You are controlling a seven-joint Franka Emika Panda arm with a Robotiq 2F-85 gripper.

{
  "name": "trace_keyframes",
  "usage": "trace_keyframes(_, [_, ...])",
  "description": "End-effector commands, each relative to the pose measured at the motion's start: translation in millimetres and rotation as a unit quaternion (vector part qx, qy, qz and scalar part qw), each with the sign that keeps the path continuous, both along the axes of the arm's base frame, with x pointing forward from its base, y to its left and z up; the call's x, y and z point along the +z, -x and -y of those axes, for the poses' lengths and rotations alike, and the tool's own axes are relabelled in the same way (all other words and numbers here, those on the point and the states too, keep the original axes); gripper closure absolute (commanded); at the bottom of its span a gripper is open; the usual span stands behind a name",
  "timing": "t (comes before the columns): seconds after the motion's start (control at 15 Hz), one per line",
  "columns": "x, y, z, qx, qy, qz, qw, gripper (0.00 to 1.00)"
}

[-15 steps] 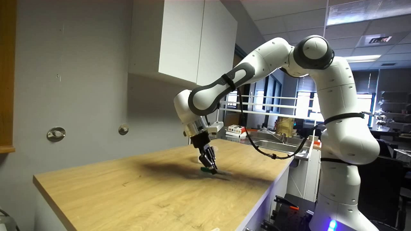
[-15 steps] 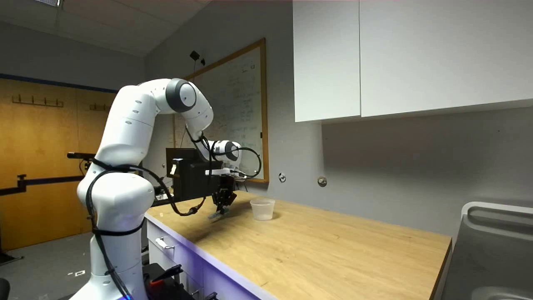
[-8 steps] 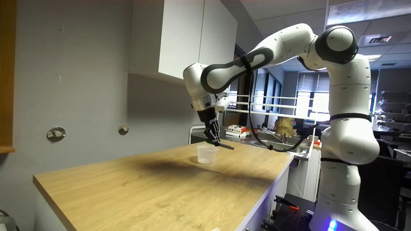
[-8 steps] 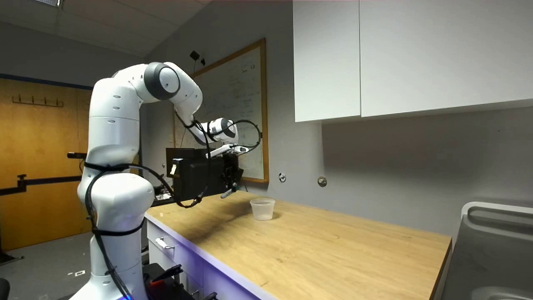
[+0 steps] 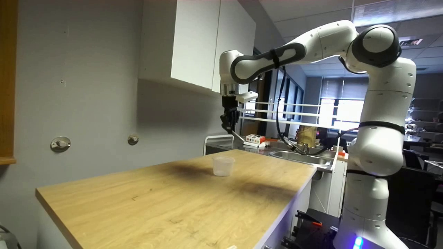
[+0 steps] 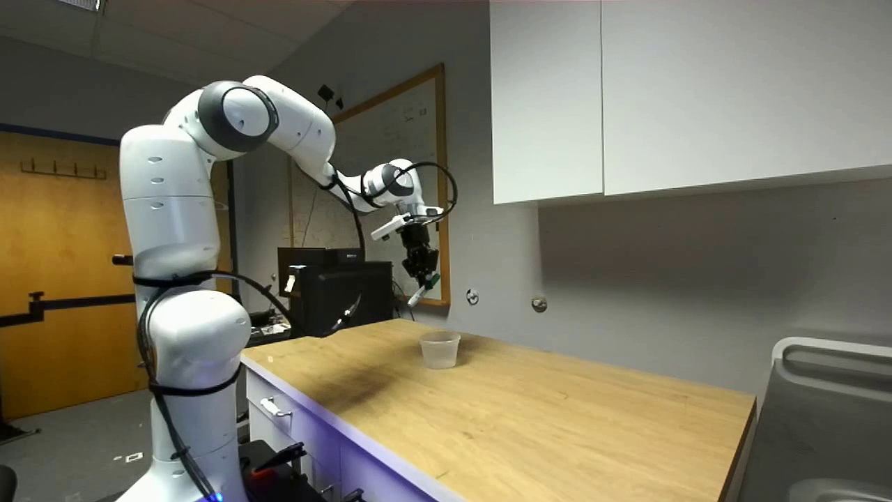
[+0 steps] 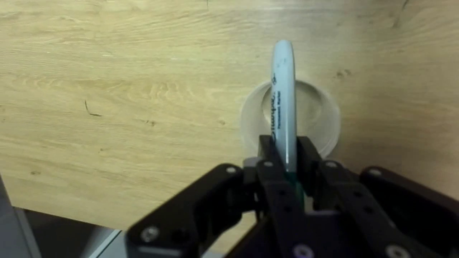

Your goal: Put the marker in the cup

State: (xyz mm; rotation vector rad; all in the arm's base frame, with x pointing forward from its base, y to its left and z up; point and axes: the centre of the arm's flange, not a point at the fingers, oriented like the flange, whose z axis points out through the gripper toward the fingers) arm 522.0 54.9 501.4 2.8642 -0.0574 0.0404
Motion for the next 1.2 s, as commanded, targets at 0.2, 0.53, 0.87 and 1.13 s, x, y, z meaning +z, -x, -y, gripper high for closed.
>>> trace_keyframes(0.2, [-9.0,-66.5,44.4,-0.098,-0.054,0.048,0.9926,0.94])
trace_keyframes(0.53, [-31.2,-98.2,23.9,-0.133,-0.08,0.048,0.9867,0.93])
trace_keyframes(0.87, [-54.4,-114.7,23.1,-0.15,-0.084,0.039,0.9843,0.93])
trace_keyframes(1.13, [-70.4,-114.4,38.8,-0.164,-0.084,0.033,0.9822,0.93])
